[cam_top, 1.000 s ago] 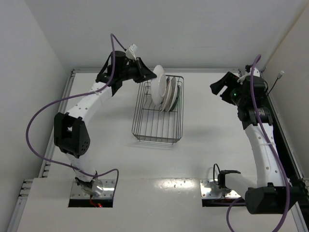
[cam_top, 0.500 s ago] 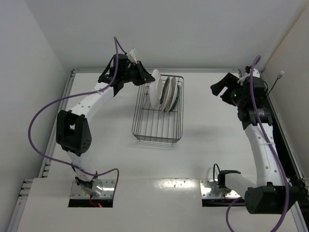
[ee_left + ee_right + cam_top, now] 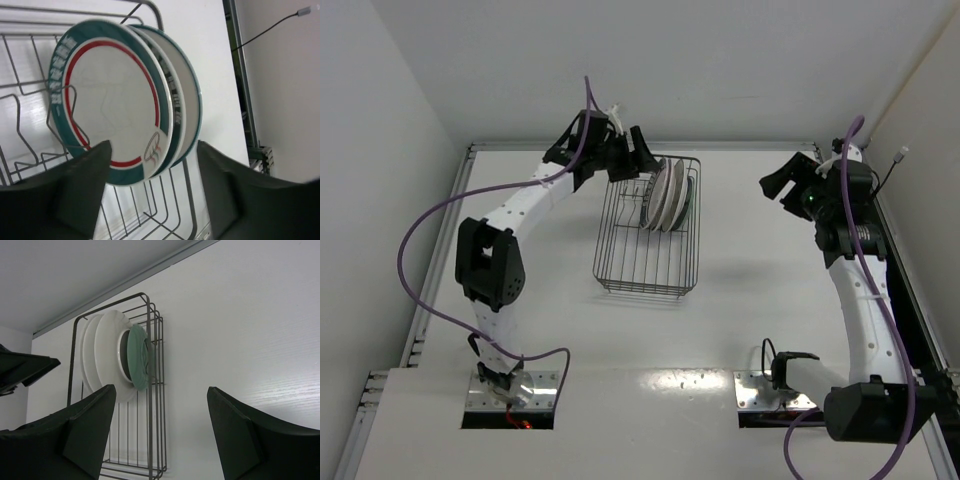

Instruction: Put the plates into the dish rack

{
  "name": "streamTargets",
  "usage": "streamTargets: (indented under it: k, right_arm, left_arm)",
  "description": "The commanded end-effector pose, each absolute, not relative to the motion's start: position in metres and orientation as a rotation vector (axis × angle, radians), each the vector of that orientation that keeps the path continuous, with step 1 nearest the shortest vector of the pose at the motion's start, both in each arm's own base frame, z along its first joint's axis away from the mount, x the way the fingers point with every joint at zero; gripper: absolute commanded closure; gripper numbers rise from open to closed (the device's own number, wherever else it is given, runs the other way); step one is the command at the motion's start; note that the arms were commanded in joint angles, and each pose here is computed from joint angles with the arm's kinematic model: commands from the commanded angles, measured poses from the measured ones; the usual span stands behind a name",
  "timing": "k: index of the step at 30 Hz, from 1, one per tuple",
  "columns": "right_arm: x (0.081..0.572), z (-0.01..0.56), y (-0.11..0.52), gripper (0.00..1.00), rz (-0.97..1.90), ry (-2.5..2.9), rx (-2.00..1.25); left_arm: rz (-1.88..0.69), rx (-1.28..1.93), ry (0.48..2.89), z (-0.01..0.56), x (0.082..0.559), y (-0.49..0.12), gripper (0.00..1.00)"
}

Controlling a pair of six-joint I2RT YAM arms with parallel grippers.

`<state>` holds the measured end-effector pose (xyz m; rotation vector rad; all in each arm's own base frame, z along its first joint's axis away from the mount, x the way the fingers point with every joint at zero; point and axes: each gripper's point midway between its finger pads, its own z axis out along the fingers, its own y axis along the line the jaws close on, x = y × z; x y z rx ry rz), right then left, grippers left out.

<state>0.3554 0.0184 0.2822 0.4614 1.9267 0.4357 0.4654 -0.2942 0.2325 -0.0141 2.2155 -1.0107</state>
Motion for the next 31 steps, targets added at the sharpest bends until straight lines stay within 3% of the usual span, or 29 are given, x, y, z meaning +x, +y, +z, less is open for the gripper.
streamTargets:
  k: [1, 2, 3, 7, 12, 13, 21, 26, 31]
  right_arm:
    - [0.357, 0.291, 0.017, 0.30, 0.444, 1.893, 0.436]
    - [0.357, 0.291, 0.019, 0.30, 0.452, 1.894, 0.430]
    - [0.357, 0.291, 0.019, 0.30, 0.452, 1.894, 0.430]
    - [0.357, 0.295, 0.019, 0.30, 0.453, 1.886, 0.427]
    - [0.355, 0.296, 0.017, 0.28, 0.444, 1.884, 0.433]
    - [0.354, 0.296, 0.019, 0.27, 0.453, 1.886, 0.427]
    - [0.353, 0.298, 0.026, 0.27, 0.502, 1.872, 0.411]
    - [0.351, 0.311, 0.021, 0.27, 0.470, 1.837, 0.424]
    - [0.352, 0.313, 0.025, 0.27, 0.484, 1.832, 0.420]
  left_arm:
    - [-0.971, 0.050, 2.123, 0.280, 0.470, -0.302, 0.31]
    - [-0.966, 0.052, 2.128, 0.284, 0.467, -0.305, 0.18]
    - [-0.947, 0.038, 2.155, 0.283, 0.465, -0.302, 0.13]
    - [-0.826, 0.027, 2.122, 0.316, 0.460, -0.280, 0.01]
    - [-0.405, -0.081, 1.932, 0.384, 0.432, -0.211, 0.01]
    - [-0.382, -0.101, 1.829, 0.421, 0.410, -0.193, 0.01]
    - [-0.060, -0.228, 1.763, 0.369, 0.350, -0.102, 0.01]
    - [0.029, -0.262, 1.813, 0.315, 0.339, -0.085, 0.01]
    - [0.051, -0.318, 1.807, 0.309, 0.338, -0.078, 0.01]
